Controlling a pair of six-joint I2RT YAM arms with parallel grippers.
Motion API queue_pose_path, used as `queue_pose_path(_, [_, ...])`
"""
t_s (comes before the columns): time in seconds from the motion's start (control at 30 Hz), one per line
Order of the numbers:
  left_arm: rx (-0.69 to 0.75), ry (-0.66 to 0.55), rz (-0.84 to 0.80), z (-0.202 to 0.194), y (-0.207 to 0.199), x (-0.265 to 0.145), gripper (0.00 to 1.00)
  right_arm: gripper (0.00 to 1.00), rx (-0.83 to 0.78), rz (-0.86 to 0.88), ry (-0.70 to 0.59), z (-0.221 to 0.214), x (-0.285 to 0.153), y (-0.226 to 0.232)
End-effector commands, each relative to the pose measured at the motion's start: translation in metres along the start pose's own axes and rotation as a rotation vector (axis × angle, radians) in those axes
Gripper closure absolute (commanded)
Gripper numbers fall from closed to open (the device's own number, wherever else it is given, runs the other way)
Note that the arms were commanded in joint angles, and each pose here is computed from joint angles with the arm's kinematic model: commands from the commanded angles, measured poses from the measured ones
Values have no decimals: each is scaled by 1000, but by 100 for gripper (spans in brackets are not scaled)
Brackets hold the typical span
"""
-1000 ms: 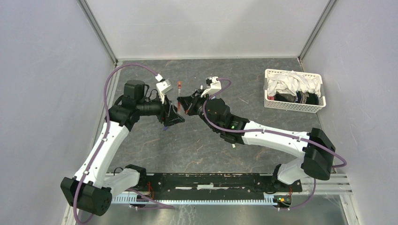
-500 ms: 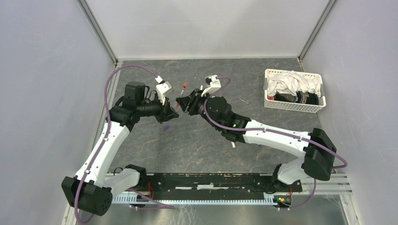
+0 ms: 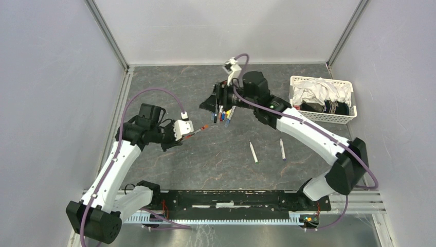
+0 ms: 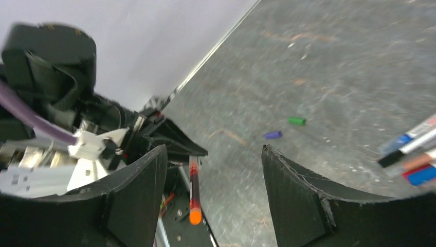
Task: Open the pen caps
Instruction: Pick up the pen from the center of the board, then open the pen cap from the pen.
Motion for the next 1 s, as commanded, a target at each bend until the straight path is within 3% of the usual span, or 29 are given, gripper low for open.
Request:
queue_pose_path(0.0, [235, 25, -2, -2, -3, -10, 98, 27, -11, 240, 301, -54, 13, 18])
queue_pose_path(0.33, [323, 99, 13, -11, 1, -9, 98, 30, 18, 367, 468, -105, 41, 38])
queue_pose_path(0.53, [394, 128, 9, -16, 1, -7, 98, 37, 51, 415, 518, -122, 44, 38])
queue_pose_path(0.87, [445, 149, 22, -19, 5, -5, 98, 40, 88, 462, 562, -144, 47, 45])
queue_pose_path(0.97, [437, 131, 21, -14, 5, -5, 98, 47, 88, 455, 572, -149, 50, 46])
Point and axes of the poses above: each gripper's point midway between its finger pads, its own x axis out along the fingers, its own y axis along the line the jaws close on, z = x × y, the point moved 3 cm from there along -x, back along the fingers, and after that the axes turned 3 degrees about -x, right-handed, at the moved point
